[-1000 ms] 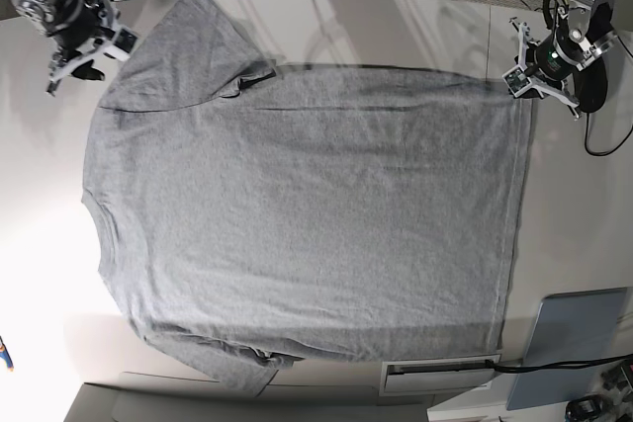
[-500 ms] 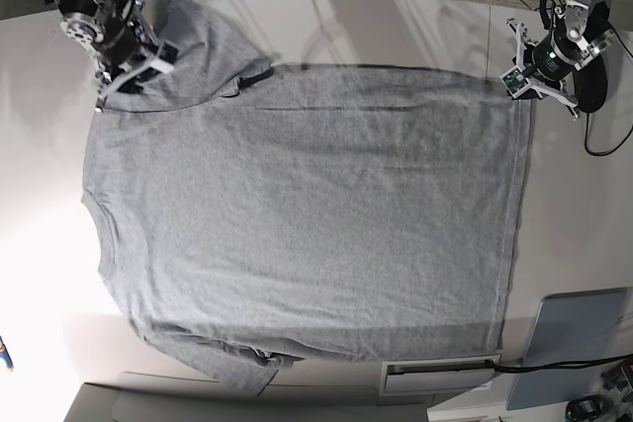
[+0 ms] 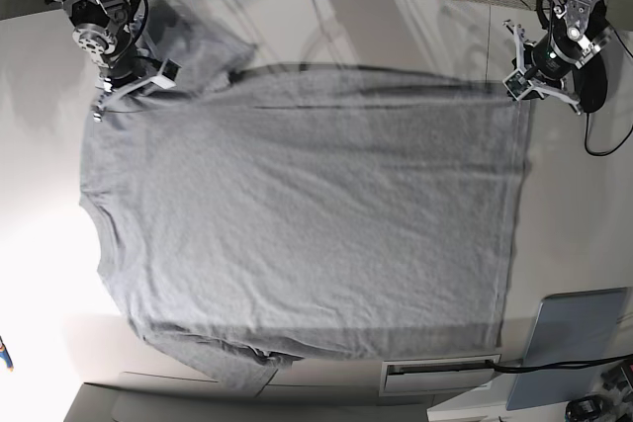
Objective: Fold the T-shirt properly
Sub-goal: 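Lift the shoulder edge with both grippers and fold it toward the hem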
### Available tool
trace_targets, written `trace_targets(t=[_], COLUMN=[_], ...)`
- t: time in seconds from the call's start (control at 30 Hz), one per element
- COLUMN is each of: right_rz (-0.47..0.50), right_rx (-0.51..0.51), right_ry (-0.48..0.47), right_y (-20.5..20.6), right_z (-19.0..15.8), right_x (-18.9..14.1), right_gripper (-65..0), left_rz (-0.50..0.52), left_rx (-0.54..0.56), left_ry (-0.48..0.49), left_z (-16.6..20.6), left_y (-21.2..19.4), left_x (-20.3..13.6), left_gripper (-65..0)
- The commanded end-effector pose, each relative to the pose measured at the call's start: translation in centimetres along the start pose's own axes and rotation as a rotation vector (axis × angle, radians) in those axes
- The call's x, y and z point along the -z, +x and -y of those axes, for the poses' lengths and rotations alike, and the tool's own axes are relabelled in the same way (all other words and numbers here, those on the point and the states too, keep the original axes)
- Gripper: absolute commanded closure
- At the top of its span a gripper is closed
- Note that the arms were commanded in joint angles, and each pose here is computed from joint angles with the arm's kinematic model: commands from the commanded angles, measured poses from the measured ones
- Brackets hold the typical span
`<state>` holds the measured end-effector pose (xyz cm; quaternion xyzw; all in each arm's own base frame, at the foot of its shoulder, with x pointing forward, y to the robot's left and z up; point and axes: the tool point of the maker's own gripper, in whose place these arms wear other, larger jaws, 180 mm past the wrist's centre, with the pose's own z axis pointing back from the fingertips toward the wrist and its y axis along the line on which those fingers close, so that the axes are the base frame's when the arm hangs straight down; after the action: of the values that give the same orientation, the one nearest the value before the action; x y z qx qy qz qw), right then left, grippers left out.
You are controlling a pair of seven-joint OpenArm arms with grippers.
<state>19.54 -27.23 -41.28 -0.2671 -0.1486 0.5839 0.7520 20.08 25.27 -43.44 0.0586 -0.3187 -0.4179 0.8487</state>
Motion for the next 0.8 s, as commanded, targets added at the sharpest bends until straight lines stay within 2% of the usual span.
trace_targets(t=[0.0, 0.07, 0.17, 0.23, 0.4, 0.53, 0.77], right_rz=[-0.013, -0.003, -0.02, -0.03, -0.016, -0.009, -0.022], right_rx=[-0.027, -0.058, -0.089, -0.097, -0.091, -0.077, -0.108], right_ry=[-0.022, -0.028, -0.033, -0.031, 0.002, 0.036, -0.02], right_y=[-0.6, -0.7, -1.3, -1.6, -1.7, -1.6, -2.2], right_z=[0.7, 0.7, 0.3, -0.3, -2.8, -4.9, -6.0], right_x=[-0.7, -1.7, -3.2, -4.1, -6.2, -7.9, -10.1], right_gripper=[0.0, 0.0, 0.0, 0.0, 0.0, 0.0, 0.0], left_rz=[-0.135, -0.201, -0.241, -0.243, -0.231, -0.228, -0.226], left_rx=[0.03, 0.035, 0.052, 0.058, -0.014, -0.049, -0.048], left_ry=[-0.051, -0.057, -0.077, -0.087, -0.068, -0.108, -0.117], left_z=[1.4, 1.8, 2.9, 3.6, 4.3, 5.3, 5.6], left_y=[-2.9, -3.9, -4.6, -4.8, -5.1, -5.4, -5.2], left_x=[-0.6, -1.2, -2.4, -3.3, -5.9, -8.1, -10.0], left_gripper=[0.0, 0.0, 0.0, 0.0, 0.0, 0.0, 0.0])
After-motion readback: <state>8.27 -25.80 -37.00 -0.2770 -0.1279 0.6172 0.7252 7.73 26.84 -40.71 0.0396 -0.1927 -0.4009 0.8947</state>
